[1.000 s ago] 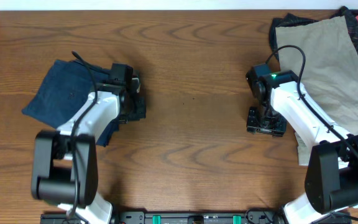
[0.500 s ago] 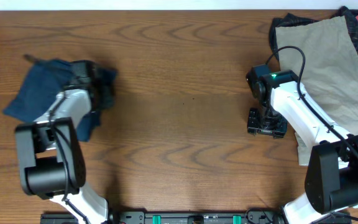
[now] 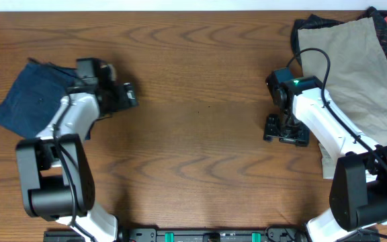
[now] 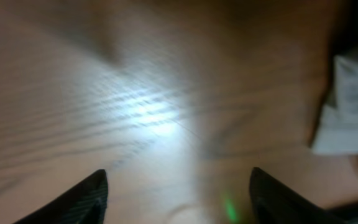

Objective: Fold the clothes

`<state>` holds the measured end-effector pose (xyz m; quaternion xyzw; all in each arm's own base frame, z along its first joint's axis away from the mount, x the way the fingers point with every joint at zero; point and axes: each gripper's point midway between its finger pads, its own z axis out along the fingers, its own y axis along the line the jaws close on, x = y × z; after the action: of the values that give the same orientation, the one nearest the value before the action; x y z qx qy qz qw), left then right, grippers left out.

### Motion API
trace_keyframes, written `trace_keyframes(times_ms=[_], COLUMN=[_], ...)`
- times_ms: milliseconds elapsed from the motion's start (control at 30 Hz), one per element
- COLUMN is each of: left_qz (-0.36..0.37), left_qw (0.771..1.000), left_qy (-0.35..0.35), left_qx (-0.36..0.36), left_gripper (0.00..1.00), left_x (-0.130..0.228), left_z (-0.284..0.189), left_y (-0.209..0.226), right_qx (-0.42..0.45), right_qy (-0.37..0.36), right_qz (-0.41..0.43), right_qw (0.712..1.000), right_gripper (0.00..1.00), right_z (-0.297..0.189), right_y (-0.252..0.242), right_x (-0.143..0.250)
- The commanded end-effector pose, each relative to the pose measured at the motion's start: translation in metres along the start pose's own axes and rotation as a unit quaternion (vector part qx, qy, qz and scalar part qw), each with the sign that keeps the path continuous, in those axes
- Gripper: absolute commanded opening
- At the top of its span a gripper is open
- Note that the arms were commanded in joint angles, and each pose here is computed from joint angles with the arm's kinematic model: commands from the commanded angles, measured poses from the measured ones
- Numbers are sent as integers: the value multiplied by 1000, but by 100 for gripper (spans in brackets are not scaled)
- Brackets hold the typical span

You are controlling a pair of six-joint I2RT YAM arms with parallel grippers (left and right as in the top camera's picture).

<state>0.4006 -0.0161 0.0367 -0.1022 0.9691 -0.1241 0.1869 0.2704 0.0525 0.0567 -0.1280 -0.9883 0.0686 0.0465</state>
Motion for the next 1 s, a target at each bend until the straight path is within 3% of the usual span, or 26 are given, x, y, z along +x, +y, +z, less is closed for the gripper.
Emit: trace_keyframes(times_ms=[0, 67, 233, 433, 533, 733, 967], left_qz=[46, 74, 129, 100, 96, 87, 129], left_qw=[998, 993, 974, 937, 930, 953, 986], left_qy=[33, 75, 184, 332, 352, 274, 88], left_qx=[42, 43, 24, -30, -53, -96, -50], left_gripper=[96, 100, 98, 98, 98, 98, 98], left_x=[21, 47, 113, 169, 178, 166, 156], left_z=[-6, -4, -13, -64, -84, -121, -162], left_y=[-50, -68, -87, -66, -56, -45, -53], right_qx=[-48, -76, -109, -165, -180, -174, -176], right_qy=[-5, -10, -25, 20, 38, 30, -99], right_qz=[-12, -24, -23, 16, 34, 34, 21], right_qw=[999, 997, 993, 986, 982, 984, 979], right_gripper=[73, 78, 87, 93, 94, 98, 99], right_z=[-6, -7, -8, -9, -10, -22, -54], right_y=[15, 24, 17, -22, -41, -62, -66], right_x=[-6, -10, -29, -30, -25, -15, -12])
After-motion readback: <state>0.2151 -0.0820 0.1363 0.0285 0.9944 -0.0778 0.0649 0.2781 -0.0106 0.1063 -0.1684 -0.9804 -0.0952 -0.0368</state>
